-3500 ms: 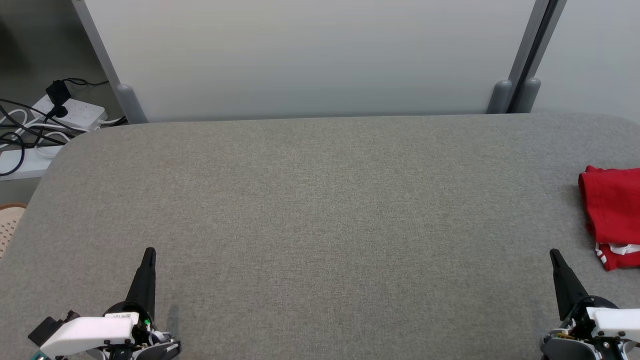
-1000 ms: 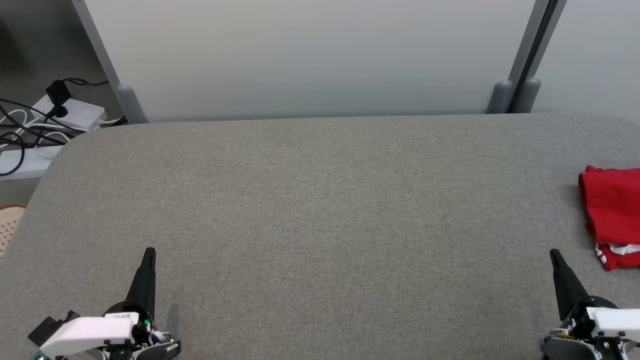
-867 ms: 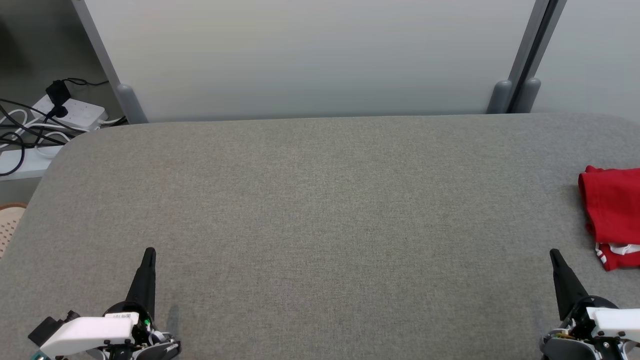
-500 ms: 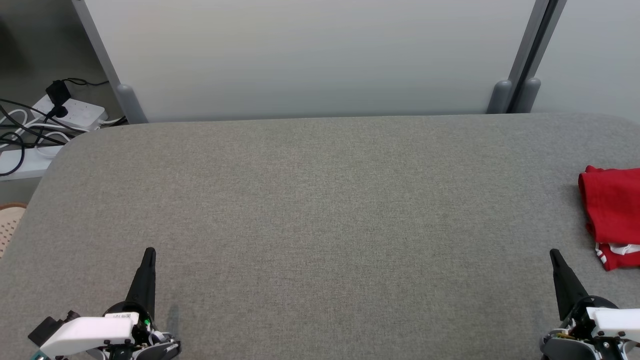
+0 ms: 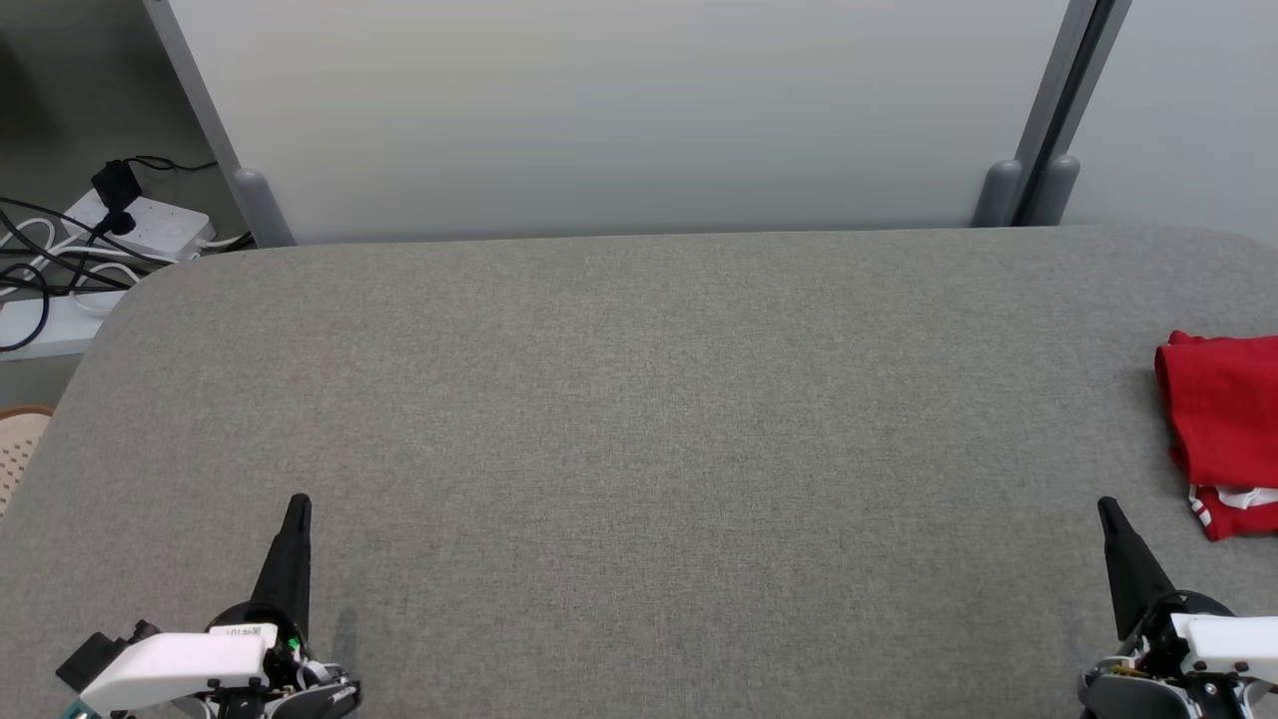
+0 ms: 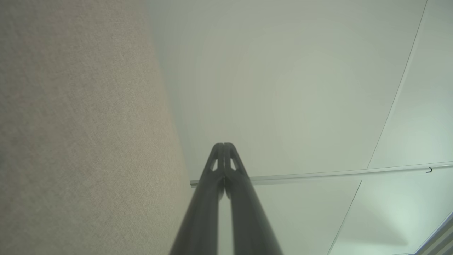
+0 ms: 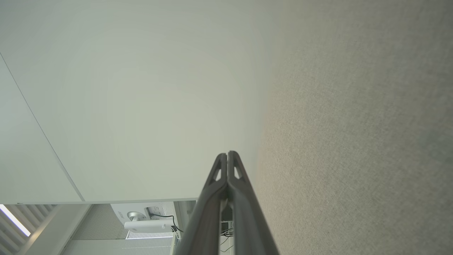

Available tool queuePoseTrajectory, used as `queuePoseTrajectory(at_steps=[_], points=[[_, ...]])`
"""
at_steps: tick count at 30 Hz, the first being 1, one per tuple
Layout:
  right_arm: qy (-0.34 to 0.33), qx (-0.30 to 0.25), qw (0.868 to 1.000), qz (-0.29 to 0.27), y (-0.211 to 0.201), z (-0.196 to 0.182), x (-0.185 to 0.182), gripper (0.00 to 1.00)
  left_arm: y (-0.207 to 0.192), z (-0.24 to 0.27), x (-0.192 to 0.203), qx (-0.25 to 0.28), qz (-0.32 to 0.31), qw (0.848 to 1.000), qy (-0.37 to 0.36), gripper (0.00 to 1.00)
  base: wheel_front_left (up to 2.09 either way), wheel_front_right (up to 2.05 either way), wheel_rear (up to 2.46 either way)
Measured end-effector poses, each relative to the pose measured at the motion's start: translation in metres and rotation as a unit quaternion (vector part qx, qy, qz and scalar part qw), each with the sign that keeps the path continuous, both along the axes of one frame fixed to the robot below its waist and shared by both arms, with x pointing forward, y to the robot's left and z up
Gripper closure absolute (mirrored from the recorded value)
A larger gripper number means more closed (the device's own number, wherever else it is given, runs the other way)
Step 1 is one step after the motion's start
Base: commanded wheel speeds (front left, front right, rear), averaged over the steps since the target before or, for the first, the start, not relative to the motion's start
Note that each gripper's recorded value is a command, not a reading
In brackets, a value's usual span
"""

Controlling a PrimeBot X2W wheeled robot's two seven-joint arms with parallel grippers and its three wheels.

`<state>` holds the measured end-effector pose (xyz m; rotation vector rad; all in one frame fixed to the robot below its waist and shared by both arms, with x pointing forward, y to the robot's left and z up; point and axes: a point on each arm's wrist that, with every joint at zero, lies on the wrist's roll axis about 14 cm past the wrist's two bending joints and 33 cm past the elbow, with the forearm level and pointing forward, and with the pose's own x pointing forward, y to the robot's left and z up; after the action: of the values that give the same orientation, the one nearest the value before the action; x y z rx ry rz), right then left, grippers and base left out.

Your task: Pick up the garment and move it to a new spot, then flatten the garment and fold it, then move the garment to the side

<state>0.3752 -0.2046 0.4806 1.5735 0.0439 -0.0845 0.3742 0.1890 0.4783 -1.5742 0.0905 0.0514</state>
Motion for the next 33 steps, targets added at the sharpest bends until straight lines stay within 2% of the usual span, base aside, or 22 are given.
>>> queuePoseTrajectory(at_steps=[33], points=[[0.000,0.000,1.000,0.000,0.0000,0.0000,0.0000,1.00,0.0000,0.0000,0.0000,0.000,0.000,1.000,0.000,1.00,0.00,0.00,0.00]])
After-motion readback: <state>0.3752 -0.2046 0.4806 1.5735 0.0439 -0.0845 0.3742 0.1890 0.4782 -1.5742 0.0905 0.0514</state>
